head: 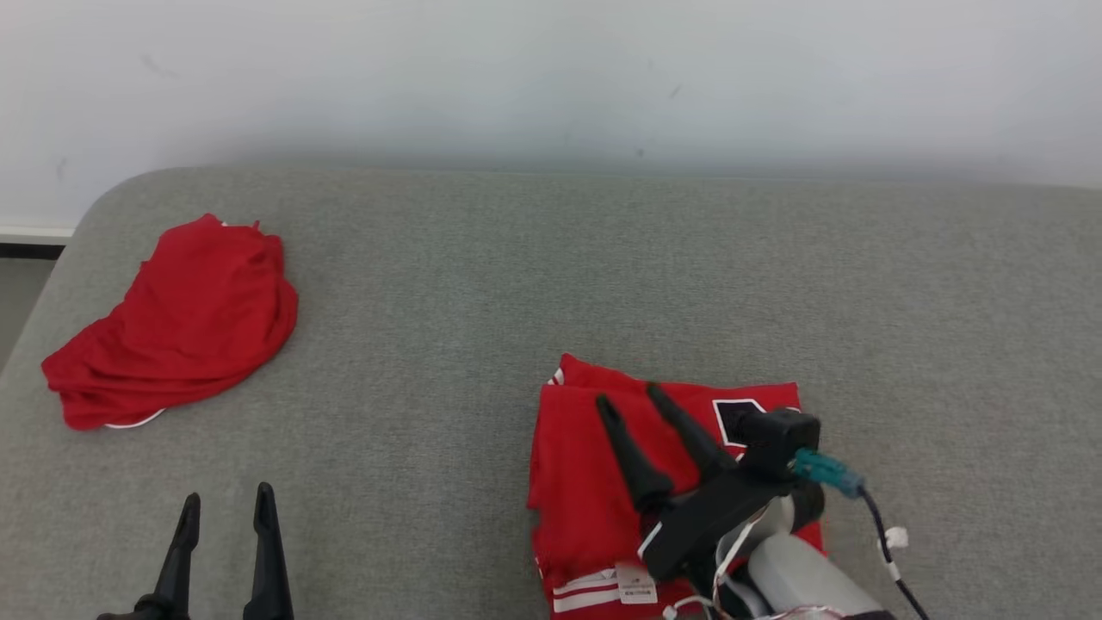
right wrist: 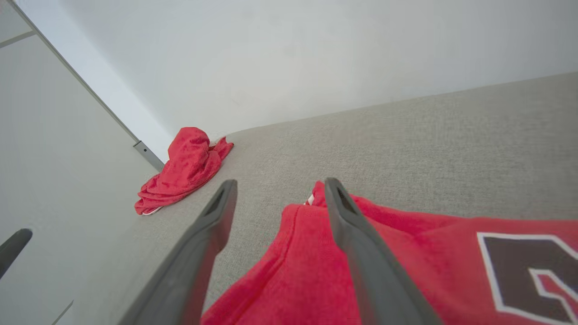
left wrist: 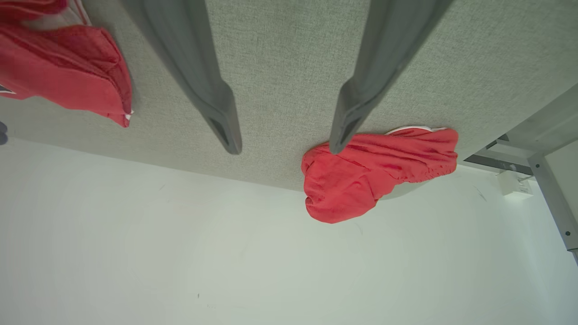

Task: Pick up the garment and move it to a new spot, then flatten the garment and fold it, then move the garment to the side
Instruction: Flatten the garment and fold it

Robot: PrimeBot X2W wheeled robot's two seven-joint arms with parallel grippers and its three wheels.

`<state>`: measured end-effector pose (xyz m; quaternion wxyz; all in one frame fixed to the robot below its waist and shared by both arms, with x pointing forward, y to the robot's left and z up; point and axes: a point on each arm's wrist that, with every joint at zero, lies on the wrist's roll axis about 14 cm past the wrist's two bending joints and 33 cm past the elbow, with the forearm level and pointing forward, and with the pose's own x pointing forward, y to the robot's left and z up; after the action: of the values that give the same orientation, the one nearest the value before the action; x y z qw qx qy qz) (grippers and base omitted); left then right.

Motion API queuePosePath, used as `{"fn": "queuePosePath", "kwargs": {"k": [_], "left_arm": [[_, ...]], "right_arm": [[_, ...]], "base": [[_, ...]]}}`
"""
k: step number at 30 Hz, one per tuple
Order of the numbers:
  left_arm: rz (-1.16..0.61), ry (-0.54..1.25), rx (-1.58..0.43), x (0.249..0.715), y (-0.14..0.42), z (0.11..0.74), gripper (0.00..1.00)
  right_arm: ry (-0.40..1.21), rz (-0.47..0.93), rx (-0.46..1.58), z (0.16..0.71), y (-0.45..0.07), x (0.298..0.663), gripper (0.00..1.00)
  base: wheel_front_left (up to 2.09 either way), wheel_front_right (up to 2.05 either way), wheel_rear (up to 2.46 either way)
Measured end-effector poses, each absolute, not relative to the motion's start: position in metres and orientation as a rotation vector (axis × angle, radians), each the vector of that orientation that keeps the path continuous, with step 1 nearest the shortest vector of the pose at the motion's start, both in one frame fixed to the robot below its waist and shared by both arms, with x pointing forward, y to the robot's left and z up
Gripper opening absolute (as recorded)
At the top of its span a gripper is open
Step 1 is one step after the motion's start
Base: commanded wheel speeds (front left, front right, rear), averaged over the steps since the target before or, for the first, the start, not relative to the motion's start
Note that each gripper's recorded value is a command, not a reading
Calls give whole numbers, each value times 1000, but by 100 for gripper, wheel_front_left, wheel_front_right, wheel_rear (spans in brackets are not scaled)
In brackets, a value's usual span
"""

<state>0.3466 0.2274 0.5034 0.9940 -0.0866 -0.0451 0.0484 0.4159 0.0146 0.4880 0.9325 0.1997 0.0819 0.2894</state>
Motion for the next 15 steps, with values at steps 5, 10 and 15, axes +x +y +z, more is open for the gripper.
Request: {"fn": "queuePosePath", "kwargs": {"k": [5, 10, 15], "left_arm": [[79, -97, -171, 352, 223, 506, 100], [56, -113, -163, 356, 217, 511, 100], [37, -130, -154, 359, 212, 517, 100]], "right_arm": [[60, 490, 393, 509, -23, 435, 100], [-19, 374, 352, 520, -76, 439, 100], [-87, 290, 315, 531, -116, 428, 100]], "base": [[0, 0, 0], [0, 0, 0], [0, 0, 0]]}}
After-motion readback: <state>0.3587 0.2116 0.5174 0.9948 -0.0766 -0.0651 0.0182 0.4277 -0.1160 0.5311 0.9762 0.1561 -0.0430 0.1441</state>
